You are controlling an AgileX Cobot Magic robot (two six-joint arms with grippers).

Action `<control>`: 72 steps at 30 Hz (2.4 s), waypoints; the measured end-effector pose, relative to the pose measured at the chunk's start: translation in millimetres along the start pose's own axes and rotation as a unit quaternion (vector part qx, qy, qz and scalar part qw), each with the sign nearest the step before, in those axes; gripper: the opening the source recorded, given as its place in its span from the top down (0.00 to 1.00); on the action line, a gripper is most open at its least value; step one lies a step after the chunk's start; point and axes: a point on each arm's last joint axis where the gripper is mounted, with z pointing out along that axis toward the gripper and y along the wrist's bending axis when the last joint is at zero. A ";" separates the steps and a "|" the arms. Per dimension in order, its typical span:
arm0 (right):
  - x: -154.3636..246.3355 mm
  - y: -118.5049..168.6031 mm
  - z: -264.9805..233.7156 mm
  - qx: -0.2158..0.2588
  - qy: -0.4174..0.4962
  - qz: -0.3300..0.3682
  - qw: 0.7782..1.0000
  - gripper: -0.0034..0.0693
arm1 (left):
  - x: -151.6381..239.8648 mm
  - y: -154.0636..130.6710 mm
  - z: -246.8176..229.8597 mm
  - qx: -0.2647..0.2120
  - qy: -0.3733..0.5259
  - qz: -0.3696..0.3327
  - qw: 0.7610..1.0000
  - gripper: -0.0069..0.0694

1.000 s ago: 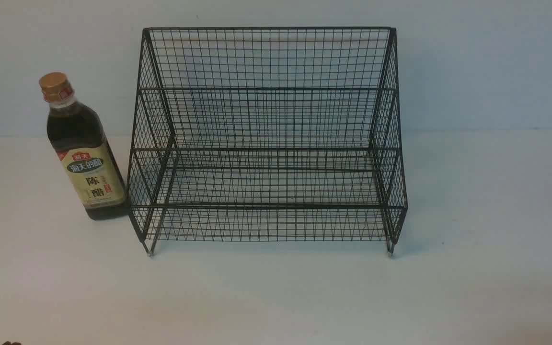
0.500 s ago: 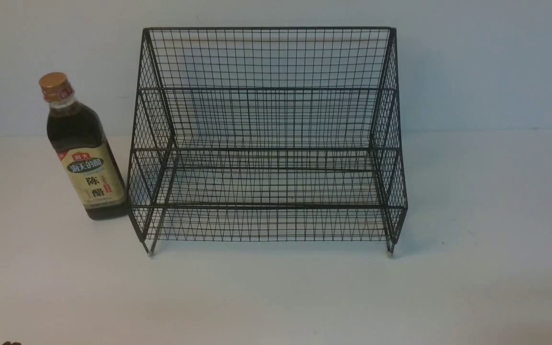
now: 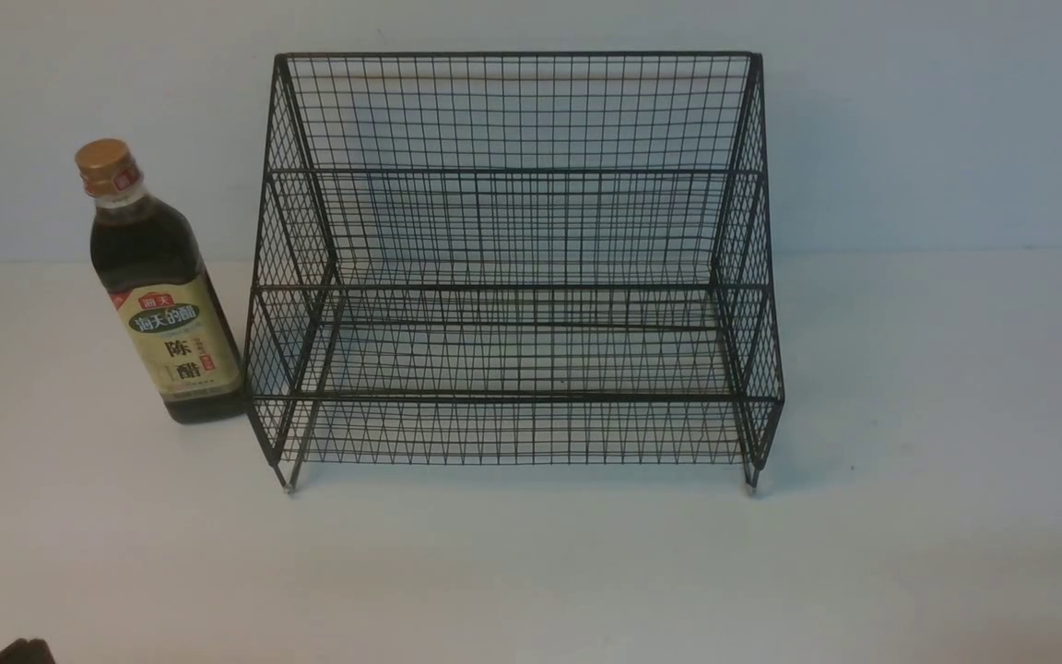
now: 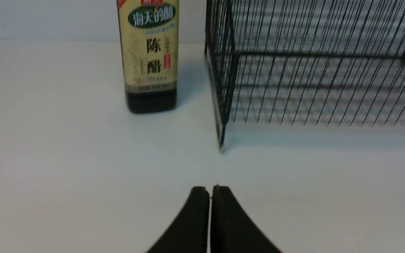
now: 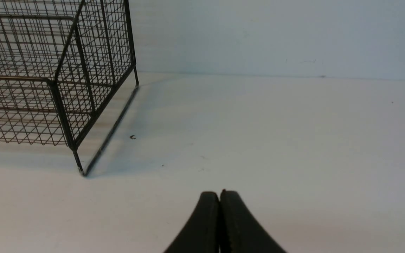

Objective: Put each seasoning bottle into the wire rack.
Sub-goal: Use the left arm to grab the condiment bottle closest to it

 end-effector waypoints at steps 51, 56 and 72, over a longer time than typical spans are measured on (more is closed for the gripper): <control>0.0 0.0 0.0 0.000 0.000 0.000 1.000 0.97 | -160.7 6.9 209.5 -0.097 -0.100 0.031 0.990 0.20; 0.0 0.0 0.0 0.000 0.000 0.000 1.000 0.97 | -159.8 10.2 235.9 -0.115 -0.099 0.031 0.988 0.13; 0.0 0.0 0.0 0.000 0.000 0.000 1.000 0.97 | -143.6 31.6 272.1 -0.149 -0.068 0.009 0.986 0.15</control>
